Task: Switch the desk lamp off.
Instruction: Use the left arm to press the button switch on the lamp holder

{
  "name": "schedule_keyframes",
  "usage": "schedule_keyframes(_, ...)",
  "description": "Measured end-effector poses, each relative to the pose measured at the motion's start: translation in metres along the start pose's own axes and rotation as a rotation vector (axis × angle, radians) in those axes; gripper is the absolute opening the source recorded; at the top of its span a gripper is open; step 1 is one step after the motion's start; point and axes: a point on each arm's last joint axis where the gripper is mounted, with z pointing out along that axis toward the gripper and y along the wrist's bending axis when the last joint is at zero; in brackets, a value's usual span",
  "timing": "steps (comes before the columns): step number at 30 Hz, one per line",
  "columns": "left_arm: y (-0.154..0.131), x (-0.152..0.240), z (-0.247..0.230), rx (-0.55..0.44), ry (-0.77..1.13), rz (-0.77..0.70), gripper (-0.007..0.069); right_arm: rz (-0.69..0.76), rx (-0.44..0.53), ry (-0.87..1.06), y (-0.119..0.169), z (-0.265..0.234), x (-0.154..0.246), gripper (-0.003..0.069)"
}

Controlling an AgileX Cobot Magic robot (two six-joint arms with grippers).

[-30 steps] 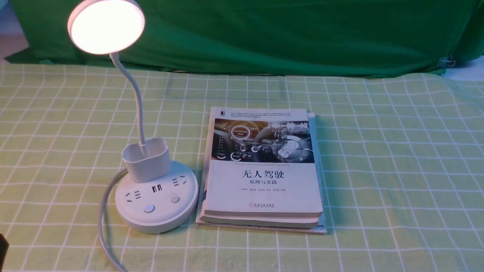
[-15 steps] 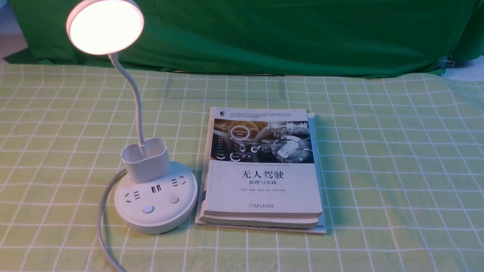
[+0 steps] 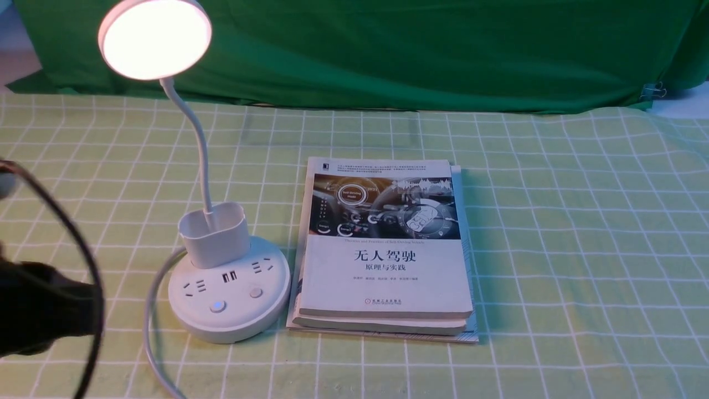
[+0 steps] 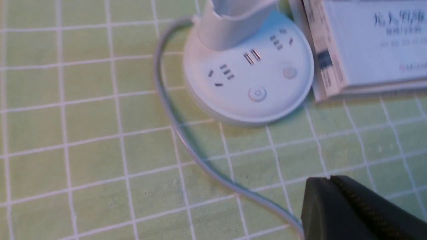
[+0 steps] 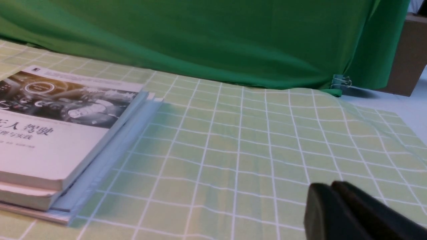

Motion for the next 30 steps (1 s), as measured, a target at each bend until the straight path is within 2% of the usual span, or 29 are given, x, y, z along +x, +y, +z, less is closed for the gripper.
schedule_keyframes(1, -0.002, -0.001, 0.0, 0.007, -0.002, 0.009, -0.0001, 0.0, 0.0, 0.0, 0.0, 0.0, 0.0, 0.0029)
schedule_keyframes(4, -0.025, -0.011, 0.041, 0.018, 0.184, 0.192, -0.0001, 0.0, 0.0, 0.0, 0.0, 0.0, 0.0, 0.0029)
schedule_keyframes(8, -0.051, -0.022, 0.077, 0.054, 0.274, 0.297, -0.0001, 0.0, 0.0, 0.0, 0.0, 0.0, 0.0, 0.0029)
schedule_keyframes(16, -0.049, -0.041, 0.127, 0.031, 0.384, 0.269, -0.0001, 0.0, 0.0, -0.001, 0.0, 0.0, 0.0, 0.0029)
schedule_keyframes(30, -0.049, -0.078, 0.183, 0.0, 0.391, 0.229, -0.0001, 0.0, 0.0, -0.001, 0.0, 0.0, 0.0, 0.0029)
